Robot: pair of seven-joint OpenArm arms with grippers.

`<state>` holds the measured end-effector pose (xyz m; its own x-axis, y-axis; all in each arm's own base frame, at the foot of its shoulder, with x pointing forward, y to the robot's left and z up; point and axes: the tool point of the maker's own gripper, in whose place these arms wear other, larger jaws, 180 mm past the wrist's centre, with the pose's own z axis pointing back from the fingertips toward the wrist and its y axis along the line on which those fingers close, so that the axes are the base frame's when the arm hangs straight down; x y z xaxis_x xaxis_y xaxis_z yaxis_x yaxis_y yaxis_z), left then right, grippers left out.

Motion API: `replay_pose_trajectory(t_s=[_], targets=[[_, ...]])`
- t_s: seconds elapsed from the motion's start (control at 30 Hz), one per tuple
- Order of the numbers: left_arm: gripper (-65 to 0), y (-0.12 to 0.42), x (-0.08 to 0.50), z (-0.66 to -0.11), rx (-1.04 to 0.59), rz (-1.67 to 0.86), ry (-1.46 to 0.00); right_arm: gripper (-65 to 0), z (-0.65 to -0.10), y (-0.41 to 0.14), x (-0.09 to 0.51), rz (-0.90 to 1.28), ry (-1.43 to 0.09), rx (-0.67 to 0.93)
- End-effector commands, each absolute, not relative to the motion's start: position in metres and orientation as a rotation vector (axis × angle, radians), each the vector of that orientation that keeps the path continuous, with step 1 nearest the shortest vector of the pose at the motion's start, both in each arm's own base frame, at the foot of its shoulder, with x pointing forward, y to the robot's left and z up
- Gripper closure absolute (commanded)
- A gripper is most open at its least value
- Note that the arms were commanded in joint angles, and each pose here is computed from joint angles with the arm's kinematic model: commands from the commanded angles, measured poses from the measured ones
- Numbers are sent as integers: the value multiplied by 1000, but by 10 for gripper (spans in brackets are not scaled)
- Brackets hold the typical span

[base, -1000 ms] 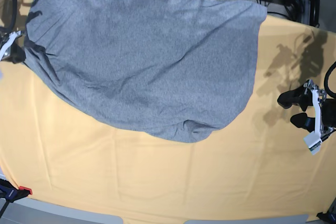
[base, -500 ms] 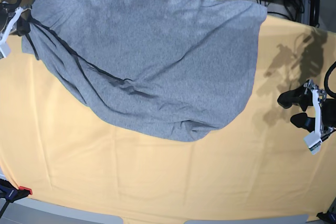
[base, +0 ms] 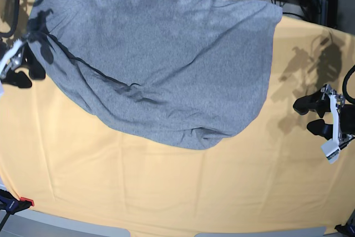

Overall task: Layout the t-shirt on the table in an organized manner, then fold the t-shirt properly
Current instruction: 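Grasp the t-shirt hem with the right gripper and pull it outward, then lift the gathered hem with the right gripper and drag it along the shirt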

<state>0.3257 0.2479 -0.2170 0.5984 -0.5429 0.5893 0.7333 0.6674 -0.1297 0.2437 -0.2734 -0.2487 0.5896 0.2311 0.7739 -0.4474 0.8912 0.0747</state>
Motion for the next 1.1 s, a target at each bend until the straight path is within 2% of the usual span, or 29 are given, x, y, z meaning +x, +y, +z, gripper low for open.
replay_pose_trajectory(t_s=[0.0, 0.23, 0.5, 0.73, 1.07], targets=[[-494, 252, 332, -199, -367, -763, -596, -329, -238, -275, 254, 438, -887, 230], [-494, 252, 332, -199, -366, -763, -596, -330, -281, -260, 289, 469, -827, 237], [-494, 254, 332, -200, -354, -763, -593, -330, -310, -278, 325, 279, -794, 323], [-494, 253, 332, -200, -356, -762, -593, -329, -333, -273, 317, 189, -702, 519], [-494, 253, 332, -200, -356, -762, -592, -330, -309, -245, 313, 196, -719, 741]])
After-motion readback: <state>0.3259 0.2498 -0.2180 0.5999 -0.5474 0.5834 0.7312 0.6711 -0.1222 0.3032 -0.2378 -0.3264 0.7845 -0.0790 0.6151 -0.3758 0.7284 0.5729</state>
